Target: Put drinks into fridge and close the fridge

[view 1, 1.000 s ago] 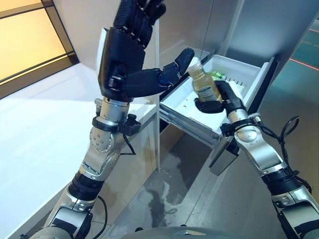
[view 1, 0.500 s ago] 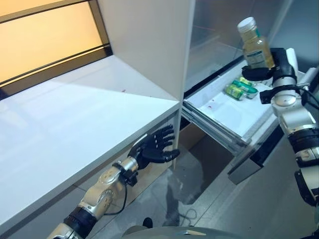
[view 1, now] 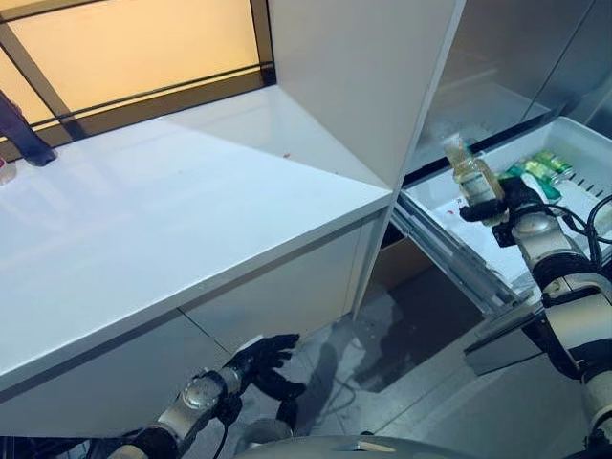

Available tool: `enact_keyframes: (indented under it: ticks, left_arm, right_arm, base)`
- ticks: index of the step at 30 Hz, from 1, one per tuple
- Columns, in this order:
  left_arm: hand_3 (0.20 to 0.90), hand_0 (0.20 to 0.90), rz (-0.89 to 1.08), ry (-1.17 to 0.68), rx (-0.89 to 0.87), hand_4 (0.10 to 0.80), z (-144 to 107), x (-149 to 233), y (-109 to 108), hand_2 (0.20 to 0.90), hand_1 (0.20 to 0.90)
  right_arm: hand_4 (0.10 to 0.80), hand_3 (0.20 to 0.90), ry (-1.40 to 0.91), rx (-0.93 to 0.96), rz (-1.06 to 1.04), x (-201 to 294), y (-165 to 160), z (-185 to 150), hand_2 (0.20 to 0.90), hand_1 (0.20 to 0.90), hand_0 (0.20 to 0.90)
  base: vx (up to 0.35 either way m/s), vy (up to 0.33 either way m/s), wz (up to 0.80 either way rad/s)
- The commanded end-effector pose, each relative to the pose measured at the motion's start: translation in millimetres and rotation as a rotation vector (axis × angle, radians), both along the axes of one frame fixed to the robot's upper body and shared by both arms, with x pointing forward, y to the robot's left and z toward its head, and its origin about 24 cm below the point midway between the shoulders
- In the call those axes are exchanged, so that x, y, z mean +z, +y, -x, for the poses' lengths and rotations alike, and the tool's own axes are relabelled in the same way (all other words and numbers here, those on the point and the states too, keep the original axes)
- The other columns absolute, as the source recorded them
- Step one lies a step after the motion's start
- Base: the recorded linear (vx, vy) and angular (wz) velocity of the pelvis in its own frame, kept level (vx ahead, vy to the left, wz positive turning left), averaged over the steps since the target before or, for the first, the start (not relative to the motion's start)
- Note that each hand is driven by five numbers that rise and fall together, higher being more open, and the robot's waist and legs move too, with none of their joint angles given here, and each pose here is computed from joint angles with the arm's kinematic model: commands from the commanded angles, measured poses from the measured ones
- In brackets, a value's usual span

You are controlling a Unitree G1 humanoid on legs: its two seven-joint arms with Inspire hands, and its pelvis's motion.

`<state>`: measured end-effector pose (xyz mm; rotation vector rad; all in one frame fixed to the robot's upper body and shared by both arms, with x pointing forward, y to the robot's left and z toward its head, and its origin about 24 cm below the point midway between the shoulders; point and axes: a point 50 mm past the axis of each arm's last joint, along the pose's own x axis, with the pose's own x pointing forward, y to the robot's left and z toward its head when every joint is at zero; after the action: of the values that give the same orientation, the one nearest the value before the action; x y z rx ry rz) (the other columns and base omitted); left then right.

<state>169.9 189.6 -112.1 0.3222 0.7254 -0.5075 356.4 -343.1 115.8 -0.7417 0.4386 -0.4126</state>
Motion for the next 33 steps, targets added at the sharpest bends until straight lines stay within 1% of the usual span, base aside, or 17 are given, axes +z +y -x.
enact_keyframes:
  ticks: [1, 5, 9, 12, 13, 16, 20, 21, 25, 30, 33]
  left_arm:
    - [0.900, 0.900, -0.022, -0.233, 0.010, 0.800, -38.9, 23.7, -0.7, 0.900, 0.900]
    - [0.900, 0.900, -0.057, -0.244, 0.173, 0.800, -38.8, 18.7, 12.4, 0.900, 0.900]
    - [0.900, 0.900, -0.069, -0.225, 0.231, 0.800, -30.6, 13.1, 17.9, 0.900, 0.900]
    - [0.900, 0.900, -0.081, -0.206, 0.236, 0.800, -23.6, 9.0, 20.3, 0.900, 0.900]
    - [0.900, 0.900, -0.087, -0.203, 0.222, 0.800, -22.1, 8.8, 20.2, 0.900, 0.900]
    - [0.900, 0.900, -0.088, -0.209, 0.207, 0.800, -23.1, 10.2, 20.9, 0.900, 0.900]
    - [0.900, 0.900, -0.083, -0.232, 0.186, 0.800, -29.3, 16.0, 19.9, 0.900, 0.900]
    - [0.900, 0.900, -0.084, -0.239, 0.176, 0.800, -32.1, 18.2, 20.0, 0.900, 0.900]
    - [0.900, 0.900, -0.090, -0.245, 0.150, 0.800, -33.7, 20.4, 19.8, 0.900, 0.900]
    - [0.900, 0.900, -0.113, -0.232, 0.137, 0.800, -34.1, 20.3, 23.0, 0.900, 0.900]
    - [0.900, 0.900, -0.126, -0.221, 0.138, 0.800, -32.3, 19.3, 26.5, 0.900, 0.900]
  right_arm:
    - [0.100, 0.200, -0.364, 0.008, 0.170, 103.7, 1.4, -19.4, 0.300, 0.300, 0.300]
    - [0.100, 0.200, -0.397, -0.032, 0.175, 109.6, -5.4, -15.6, 0.300, 0.300, 0.300]
    - [0.100, 0.200, -0.389, -0.041, 0.178, 108.5, -9.3, -12.7, 0.300, 0.300, 0.300]
    - [0.100, 0.200, -0.352, -0.033, 0.193, 104.9, -15.2, -8.9, 0.300, 0.300, 0.300]
    - [0.100, 0.200, -0.305, -0.006, 0.193, 101.9, -15.7, -8.7, 0.300, 0.300, 0.300]
    - [0.100, 0.200, -0.235, 0.050, 0.209, 99.6, -14.9, -9.0, 0.300, 0.300, 0.300]
    - [0.100, 0.200, -0.047, 0.130, 0.289, 89.8, -19.1, -5.3, 0.300, 0.300, 0.300]
    - [0.800, 0.900, 0.019, 0.131, 0.312, 86.8, -22.5, -3.0, 0.900, 0.900, 0.900]
    - [0.800, 0.900, 0.110, 0.141, 0.381, 87.2, -28.0, 0.1, 0.900, 0.900, 0.900]
    - [0.800, 0.900, 0.145, 0.134, 0.375, 94.4, -26.0, -2.1, 0.900, 0.900, 0.900]
    - [0.800, 0.900, 0.115, 0.134, 0.338, 103.0, -23.8, -3.7, 0.900, 0.900, 0.900]
  base:
    - [-0.226, -0.069, -0.05]
    - [-0.197, -0.075, -0.05]
    - [-0.052, -0.052, -0.10]
    - [0.010, -0.053, -0.05]
    - [0.012, -0.043, -0.02]
    - [0.004, -0.012, -0.01]
    - [-0.009, -0.043, -0.02]
    - [-0.008, -0.056, -0.01]
    - [-0.003, -0.039, 0.00]
    - [0.000, -0.013, 0.01]
    - [0.000, 0.000, 0.00]
